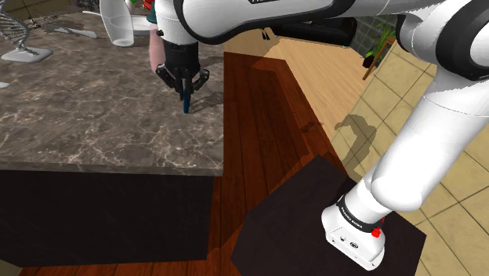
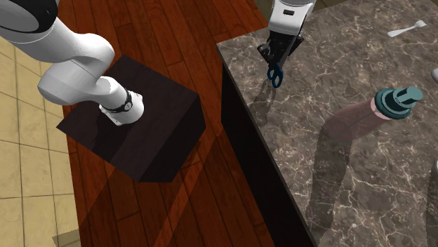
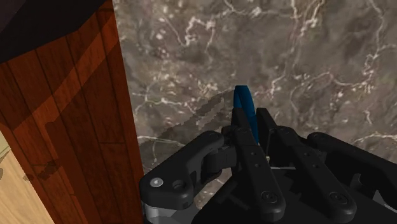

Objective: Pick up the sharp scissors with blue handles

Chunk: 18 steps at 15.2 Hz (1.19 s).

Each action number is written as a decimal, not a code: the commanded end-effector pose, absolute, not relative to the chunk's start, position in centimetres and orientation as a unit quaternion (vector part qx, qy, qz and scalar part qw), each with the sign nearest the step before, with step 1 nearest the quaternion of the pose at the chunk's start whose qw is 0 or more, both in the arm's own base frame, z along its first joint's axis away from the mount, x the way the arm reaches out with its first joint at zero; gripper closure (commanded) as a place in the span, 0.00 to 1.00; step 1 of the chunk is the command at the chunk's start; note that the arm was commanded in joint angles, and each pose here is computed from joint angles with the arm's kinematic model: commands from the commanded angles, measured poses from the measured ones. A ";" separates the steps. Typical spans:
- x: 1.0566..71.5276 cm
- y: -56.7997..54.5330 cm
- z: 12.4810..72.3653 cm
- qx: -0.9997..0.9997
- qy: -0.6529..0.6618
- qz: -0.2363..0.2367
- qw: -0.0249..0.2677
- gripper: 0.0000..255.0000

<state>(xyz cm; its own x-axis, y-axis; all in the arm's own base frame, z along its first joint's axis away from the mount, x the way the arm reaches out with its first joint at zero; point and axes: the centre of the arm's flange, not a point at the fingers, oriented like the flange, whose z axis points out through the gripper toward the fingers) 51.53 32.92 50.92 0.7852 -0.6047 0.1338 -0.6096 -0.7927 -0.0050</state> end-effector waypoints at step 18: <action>51.6 32.9 57.8 0.945 -0.321 0.064 0.019 1.00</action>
